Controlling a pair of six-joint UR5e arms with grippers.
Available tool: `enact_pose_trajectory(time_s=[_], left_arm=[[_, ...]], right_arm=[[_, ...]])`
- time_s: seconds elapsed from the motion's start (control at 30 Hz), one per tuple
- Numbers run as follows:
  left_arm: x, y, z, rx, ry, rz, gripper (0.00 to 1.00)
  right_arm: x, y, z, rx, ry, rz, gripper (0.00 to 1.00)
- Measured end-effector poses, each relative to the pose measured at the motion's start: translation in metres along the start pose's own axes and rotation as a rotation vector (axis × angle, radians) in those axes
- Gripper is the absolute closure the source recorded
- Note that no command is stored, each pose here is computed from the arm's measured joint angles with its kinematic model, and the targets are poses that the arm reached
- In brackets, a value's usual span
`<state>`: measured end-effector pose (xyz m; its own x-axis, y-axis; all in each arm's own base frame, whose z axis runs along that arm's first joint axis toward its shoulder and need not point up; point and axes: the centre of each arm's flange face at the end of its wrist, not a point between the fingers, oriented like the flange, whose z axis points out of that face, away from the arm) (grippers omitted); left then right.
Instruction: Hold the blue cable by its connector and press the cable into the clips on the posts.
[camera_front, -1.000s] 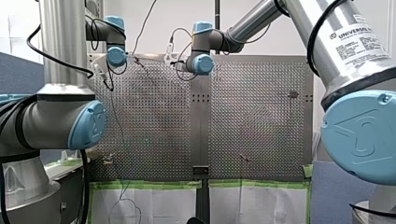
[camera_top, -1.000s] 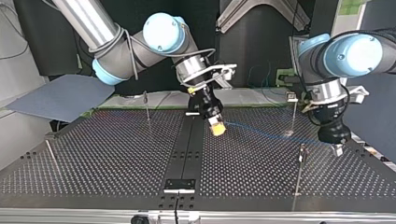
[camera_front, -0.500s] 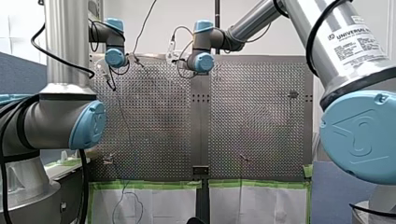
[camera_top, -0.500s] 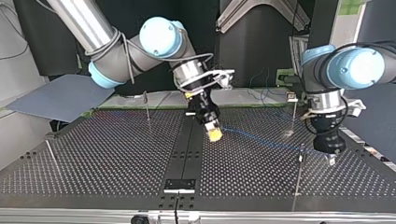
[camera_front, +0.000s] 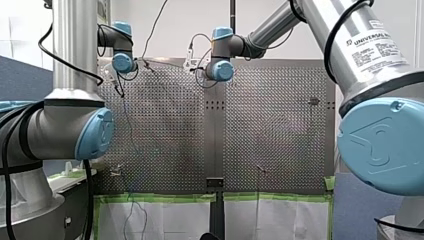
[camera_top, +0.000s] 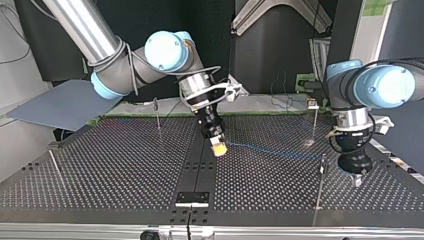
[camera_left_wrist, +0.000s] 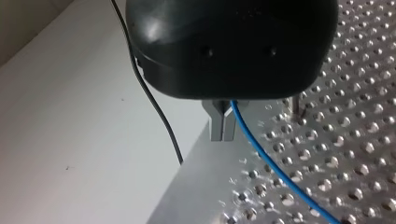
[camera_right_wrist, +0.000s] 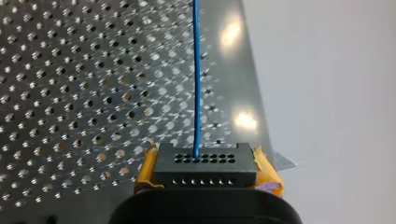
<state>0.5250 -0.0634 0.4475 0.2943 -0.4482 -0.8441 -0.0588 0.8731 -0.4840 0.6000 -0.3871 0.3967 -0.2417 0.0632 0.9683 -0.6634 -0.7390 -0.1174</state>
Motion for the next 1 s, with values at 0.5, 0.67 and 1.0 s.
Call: enact_pose_trajectory(time_s=[0.5,0.67,1.0], left_arm=[[-0.004,0.008,0.033,0.033,-0.029,-0.031,0.99],[0.003,0.010,0.047,0.042,-0.015,-0.032,0.99],[0.004,0.014,0.053,0.039,-0.017,-0.054,0.99]], right_arm=[[0.002,0.027,0.024,-0.031,0.028,-0.013,1.00],[0.000,0.038,0.033,-0.042,0.034,-0.017,1.00],[-0.001,0.047,0.048,-0.042,0.032,-0.020,1.00]])
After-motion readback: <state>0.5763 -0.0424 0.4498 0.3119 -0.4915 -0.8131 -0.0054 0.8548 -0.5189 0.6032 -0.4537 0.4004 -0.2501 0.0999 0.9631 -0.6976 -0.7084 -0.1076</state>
